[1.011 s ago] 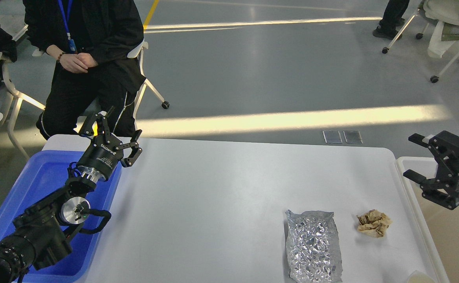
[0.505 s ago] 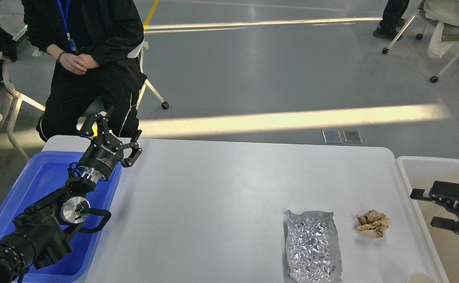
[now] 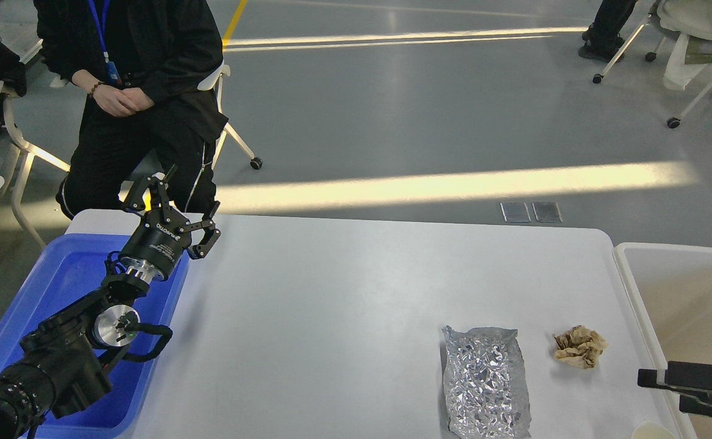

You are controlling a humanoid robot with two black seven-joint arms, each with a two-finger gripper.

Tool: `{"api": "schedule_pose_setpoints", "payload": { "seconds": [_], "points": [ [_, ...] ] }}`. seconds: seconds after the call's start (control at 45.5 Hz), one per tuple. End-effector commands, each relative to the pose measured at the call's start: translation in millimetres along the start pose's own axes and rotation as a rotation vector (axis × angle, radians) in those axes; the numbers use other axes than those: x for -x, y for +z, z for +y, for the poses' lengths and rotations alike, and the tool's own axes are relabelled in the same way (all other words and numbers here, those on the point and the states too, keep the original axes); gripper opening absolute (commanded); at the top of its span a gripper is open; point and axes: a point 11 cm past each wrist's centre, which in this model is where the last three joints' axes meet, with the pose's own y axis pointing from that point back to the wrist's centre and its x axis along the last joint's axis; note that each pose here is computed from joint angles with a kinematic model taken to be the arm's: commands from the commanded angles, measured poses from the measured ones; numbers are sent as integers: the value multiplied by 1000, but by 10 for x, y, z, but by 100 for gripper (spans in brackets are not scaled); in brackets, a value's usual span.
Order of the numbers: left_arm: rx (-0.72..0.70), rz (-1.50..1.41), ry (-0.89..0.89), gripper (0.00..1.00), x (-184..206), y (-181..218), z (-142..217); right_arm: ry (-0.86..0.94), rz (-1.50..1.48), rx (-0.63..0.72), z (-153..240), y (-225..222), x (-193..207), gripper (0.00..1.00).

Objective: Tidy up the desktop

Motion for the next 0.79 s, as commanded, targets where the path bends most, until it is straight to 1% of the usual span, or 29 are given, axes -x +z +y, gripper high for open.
{"api": "schedule_pose_setpoints", "payload": {
  "seconds": [0.0, 0.088, 0.154, 0.22, 0.264, 0.352, 0.44, 0.615, 0.769],
  "points": [
    [0, 0, -1, 100, 2, 3, -4, -80, 45, 4, -24, 129, 292, 100],
    [-1, 0, 0, 100, -1, -2, 2, -77, 22, 13, -54, 214, 424, 98],
    [1, 0, 0, 100, -1, 0, 2, -57, 54, 45, -64, 295, 476, 97],
    [0, 0, -1, 100, 3, 3, -4, -10, 138, 85, -118, 388, 534, 97],
    [-1, 0, 0, 100, -1, -2, 2, 24, 248, 109, -207, 473, 681, 98],
    [-1, 0, 0, 100, -1, -2, 2, 82, 400, 101, -276, 560, 878, 100],
    [1, 0, 0, 100, -1, 0, 2, 120, 471, 99, -265, 661, 1036, 100],
    [-1, 0, 0, 100, -1, -2, 2, 101, 496, 125, -236, 757, 994, 99],
    [-1, 0, 0, 100, -1, -2, 2, 132, 480, 139, -180, 750, 821, 100]
  ]
}}
